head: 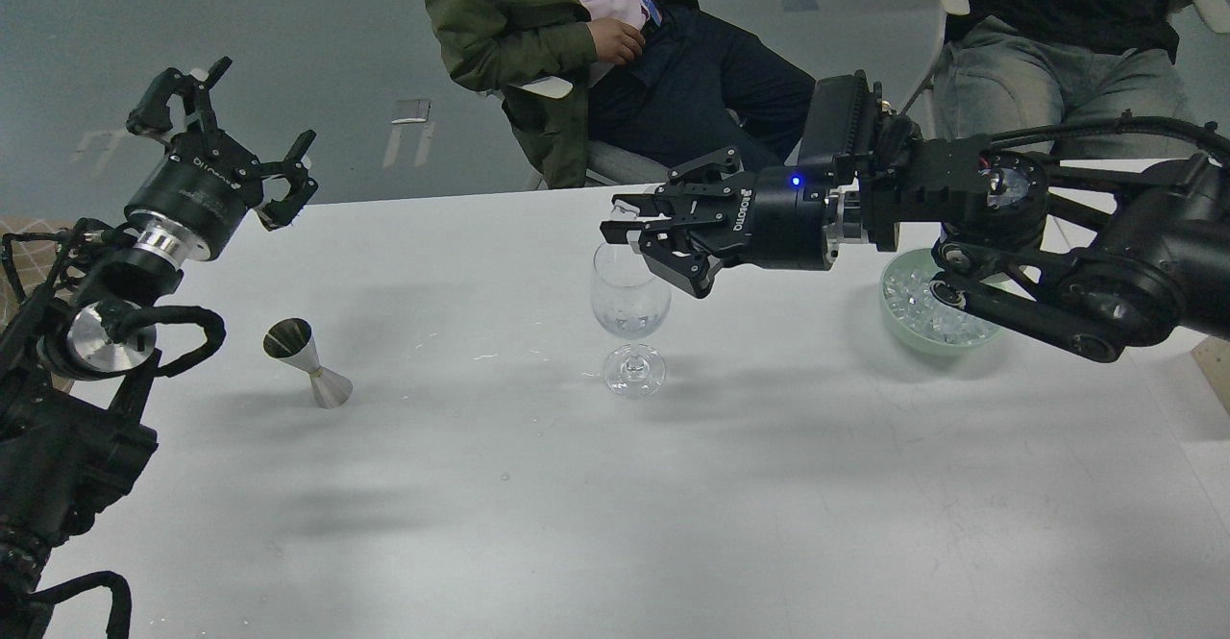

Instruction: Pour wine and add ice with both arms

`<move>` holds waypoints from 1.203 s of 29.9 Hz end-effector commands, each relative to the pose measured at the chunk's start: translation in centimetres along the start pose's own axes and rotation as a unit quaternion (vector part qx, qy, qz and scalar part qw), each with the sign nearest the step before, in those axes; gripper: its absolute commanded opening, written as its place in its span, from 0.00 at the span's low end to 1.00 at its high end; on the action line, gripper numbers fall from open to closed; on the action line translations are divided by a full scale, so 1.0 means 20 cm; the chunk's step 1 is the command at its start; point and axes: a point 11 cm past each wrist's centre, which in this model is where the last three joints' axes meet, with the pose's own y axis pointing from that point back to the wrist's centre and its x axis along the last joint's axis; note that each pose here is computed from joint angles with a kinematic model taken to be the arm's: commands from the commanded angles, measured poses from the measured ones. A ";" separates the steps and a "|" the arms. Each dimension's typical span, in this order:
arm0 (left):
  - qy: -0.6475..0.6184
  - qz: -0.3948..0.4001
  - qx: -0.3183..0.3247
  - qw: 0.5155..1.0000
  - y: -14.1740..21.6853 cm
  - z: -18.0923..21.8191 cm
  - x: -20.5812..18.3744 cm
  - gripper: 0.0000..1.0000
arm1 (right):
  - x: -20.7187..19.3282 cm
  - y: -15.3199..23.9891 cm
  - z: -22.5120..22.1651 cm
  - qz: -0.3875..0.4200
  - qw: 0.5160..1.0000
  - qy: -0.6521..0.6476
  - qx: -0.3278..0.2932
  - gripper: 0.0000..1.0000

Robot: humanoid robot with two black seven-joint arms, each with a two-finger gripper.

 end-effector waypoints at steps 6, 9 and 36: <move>0.009 -0.004 0.002 1.000 -0.01 -0.04 -0.02 0.99 | -0.02 -0.11 0.01 -0.012 1.000 0.001 -0.002 0.00; 0.008 -0.004 0.003 1.000 -0.01 -0.04 -0.02 0.99 | -0.02 -0.12 0.01 -0.012 1.000 -0.001 0.000 0.00; 0.009 -0.006 0.002 1.000 -0.02 -0.04 -0.03 0.99 | -0.03 -0.10 0.01 -0.015 1.000 -0.012 0.002 0.49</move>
